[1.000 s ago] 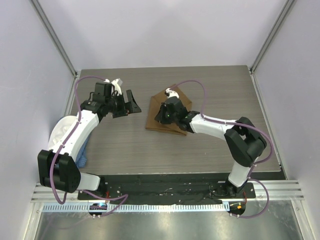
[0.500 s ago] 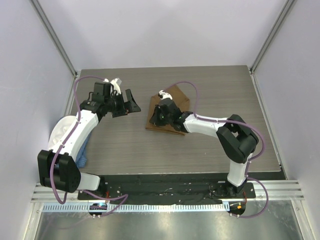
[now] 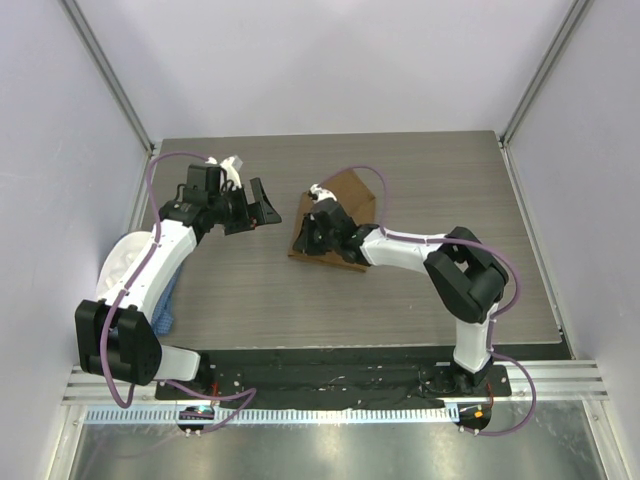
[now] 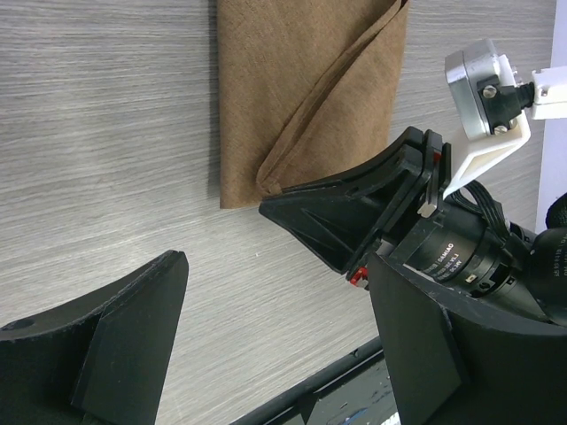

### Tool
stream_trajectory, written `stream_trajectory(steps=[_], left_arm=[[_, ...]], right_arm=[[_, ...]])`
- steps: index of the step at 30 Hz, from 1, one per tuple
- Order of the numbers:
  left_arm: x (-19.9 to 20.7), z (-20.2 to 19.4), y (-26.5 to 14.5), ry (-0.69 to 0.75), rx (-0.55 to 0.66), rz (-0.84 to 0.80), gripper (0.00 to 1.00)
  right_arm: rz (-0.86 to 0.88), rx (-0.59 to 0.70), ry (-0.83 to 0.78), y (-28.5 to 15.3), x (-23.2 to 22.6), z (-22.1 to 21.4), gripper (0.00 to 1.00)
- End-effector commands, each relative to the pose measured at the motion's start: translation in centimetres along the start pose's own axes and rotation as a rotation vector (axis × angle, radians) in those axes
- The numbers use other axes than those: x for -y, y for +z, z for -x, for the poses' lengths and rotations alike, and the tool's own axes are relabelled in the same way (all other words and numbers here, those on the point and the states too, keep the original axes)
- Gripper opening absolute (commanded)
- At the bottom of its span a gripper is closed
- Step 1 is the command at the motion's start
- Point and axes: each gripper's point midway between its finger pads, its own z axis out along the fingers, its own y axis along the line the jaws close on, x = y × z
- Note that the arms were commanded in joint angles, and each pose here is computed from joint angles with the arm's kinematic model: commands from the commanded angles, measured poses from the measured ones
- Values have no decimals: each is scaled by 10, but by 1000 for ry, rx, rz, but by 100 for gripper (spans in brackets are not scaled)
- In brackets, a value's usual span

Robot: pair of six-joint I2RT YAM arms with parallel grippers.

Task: Fold the napkin, place the utensils inside, and roll it up
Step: Fold the napkin

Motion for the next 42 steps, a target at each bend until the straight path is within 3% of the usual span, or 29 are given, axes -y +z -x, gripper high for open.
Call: stream_trajectory(steps=[1, 3, 4, 8, 11, 14, 19, 23, 30, 42], left_arm=[[9, 9, -7, 12, 40, -39, 87], [8, 9, -6, 9, 37, -35, 88], [7, 9, -6, 8, 38, -34, 88], [2, 9, -4, 7, 41, -9, 88], [-5, 11, -1, -2, 46, 15, 88], [-4, 14, 2, -25, 53, 17, 88], [-2, 12, 12, -128, 90, -15, 88], [-11, -1, 32, -207, 111, -31, 87], [-19, -29, 71, -225, 22, -34, 82], [-29, -50, 113, -273, -32, -65, 65]], right_arm=[[63, 46, -19, 3, -23, 19, 1], [72, 43, -24, 2, -25, 20, 8], [75, 42, -27, 2, -26, 20, 22], [91, 75, -55, -7, -35, 34, 49], [93, 121, -102, -23, -42, 52, 58], [90, 177, -142, -49, -48, 71, 60], [-2, 240, -126, -74, -19, 90, 59], [-26, 169, -110, -68, 10, 67, 49], [-93, 87, -61, -50, 45, 36, 36], [-170, 20, 0, -33, 82, 11, 30]])
